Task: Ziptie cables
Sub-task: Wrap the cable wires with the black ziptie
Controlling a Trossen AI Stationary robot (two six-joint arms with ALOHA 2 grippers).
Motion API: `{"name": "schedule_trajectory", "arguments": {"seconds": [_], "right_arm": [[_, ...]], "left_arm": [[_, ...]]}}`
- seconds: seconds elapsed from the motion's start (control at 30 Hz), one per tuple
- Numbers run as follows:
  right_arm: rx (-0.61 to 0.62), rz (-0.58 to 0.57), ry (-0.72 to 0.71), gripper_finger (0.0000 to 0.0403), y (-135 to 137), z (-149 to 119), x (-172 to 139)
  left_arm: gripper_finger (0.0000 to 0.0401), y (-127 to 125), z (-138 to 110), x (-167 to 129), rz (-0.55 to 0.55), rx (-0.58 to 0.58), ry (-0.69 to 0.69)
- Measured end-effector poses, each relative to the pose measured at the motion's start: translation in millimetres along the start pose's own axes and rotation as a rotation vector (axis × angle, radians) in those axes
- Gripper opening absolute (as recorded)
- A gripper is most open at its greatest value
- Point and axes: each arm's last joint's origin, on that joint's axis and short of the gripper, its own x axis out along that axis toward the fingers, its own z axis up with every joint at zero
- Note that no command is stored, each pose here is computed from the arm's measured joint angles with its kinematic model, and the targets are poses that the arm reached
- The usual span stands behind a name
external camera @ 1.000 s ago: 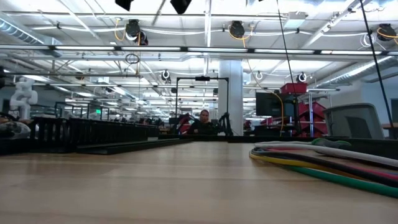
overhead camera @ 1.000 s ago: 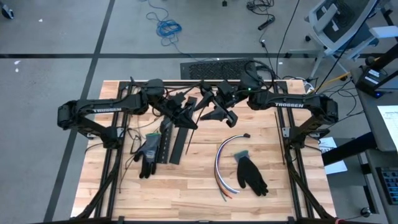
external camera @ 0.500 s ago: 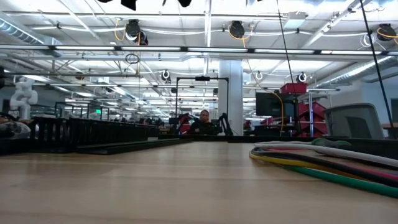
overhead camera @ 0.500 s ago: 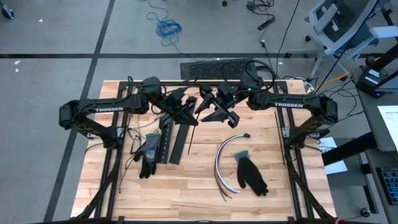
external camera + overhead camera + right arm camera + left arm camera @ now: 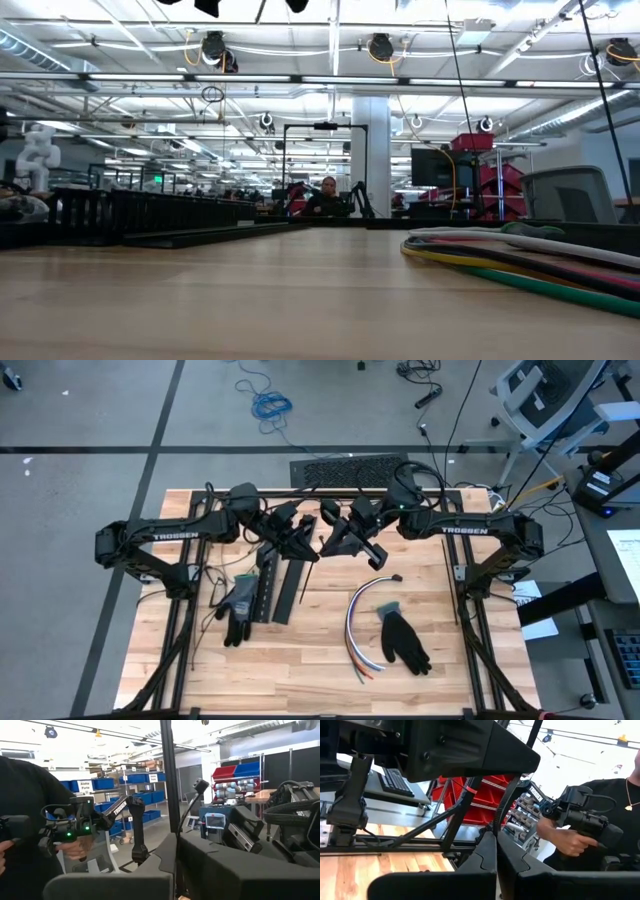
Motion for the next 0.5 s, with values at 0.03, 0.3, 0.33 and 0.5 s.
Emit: {"name": "schedule_trajectory", "arguments": {"seconds": [0.03,0.3,0.33,0.5], "right_arm": [[0.000,0.000,0.000,0.0003,0.0,0.0,0.0],[0.003,-0.003,-0.001,0.0001,-0.1,0.0,0.0],[0.002,-0.003,-0.001,0.0001,-0.1,0.0,0.0],[0.002,-0.010,-0.001,0.0000,-1.7,0.5,-1.7]], "left_arm": [[0.0000,0.0,0.1,0.0,0.001,0.000,-0.001],[0.0000,1.2,0.8,0.0,0.044,-0.031,-0.028],[0.0000,1.2,0.9,0.1,0.045,-0.031,-0.028],[0.0018,2.0,1.2,0.0,0.069,-0.030,-0.042]]}}
